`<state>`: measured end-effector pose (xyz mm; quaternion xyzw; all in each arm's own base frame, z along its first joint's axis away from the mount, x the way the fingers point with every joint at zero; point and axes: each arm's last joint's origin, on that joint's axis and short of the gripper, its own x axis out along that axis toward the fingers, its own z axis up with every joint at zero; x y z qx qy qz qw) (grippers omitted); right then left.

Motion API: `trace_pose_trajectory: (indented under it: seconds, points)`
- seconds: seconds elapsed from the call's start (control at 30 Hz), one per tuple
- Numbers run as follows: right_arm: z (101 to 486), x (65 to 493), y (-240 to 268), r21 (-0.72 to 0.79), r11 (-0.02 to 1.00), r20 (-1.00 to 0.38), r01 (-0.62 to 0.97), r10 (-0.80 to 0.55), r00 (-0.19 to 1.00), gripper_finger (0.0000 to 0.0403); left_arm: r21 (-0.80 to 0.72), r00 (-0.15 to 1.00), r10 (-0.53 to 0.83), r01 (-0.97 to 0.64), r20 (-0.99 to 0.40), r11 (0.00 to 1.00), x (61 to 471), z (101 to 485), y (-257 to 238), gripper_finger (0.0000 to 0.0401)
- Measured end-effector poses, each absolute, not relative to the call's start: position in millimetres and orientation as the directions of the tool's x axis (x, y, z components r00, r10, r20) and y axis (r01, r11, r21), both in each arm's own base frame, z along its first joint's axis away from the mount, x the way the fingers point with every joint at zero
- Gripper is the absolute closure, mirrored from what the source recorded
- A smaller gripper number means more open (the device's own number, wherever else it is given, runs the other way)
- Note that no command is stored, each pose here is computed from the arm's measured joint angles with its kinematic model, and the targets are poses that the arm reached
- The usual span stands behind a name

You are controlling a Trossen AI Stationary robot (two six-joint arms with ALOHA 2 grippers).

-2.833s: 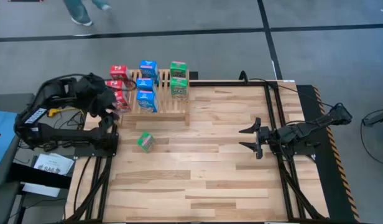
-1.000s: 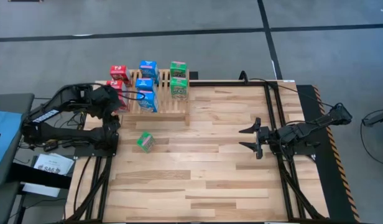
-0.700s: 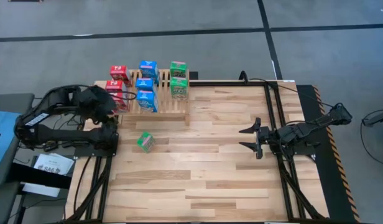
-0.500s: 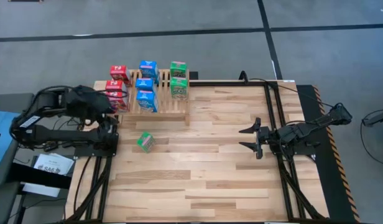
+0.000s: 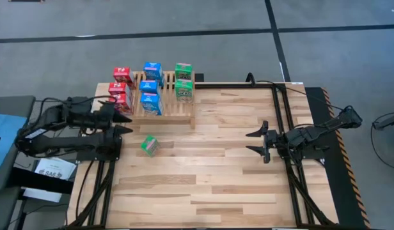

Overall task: Stack cereal on shelf
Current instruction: Put the green cereal box on the shelf aligned with the green cereal boxes

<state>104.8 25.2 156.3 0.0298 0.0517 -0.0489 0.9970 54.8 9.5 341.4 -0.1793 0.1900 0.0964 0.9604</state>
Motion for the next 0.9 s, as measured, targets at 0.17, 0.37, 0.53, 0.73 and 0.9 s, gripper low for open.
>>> trace_pose_trajectory:
  seconds: [0.17, 0.37, 0.53, 0.73, 0.9]
  points:
    - [156.3, 104.8, 25.2, 0.055, 0.993, -0.106, 0.101, -0.095, 0.99, 0.0126, -0.325, 0.949, 0.079, -0.181, -0.304, 0.928, 59.1, 320.9, 9.1, 0.016]
    - [156.4, 104.8, 25.2, 0.055, 0.993, -0.105, 0.1, -0.094, 0.99, 0.0126, -0.335, 0.975, 0.053, -0.125, -0.215, 0.934, 63.1, 300.7, 9.1, 0.016]
    - [156.2, 104.8, 25.2, 0.054, 0.993, -0.106, 0.101, -0.095, 0.99, 0.0126, -0.34, 0.983, 0.027, -0.088, -0.18, 0.936, 68.1, 283.9, 9.3, 0.016]
    - [156.4, 104.8, 25.2, 0.055, 0.993, -0.106, 0.1, -0.094, 0.99, 0.0126, -0.345, 0.987, -0.046, -0.01, -0.156, 0.939, 75.7, 271.4, 7.6, 0.016]
    - [156.2, 104.8, 25.2, 0.054, 0.993, -0.106, 0.101, -0.094, 0.99, 0.0126, -0.341, 0.985, -0.113, 0.061, -0.134, 0.938, 82.1, 262.9, 2.7, 0.016]
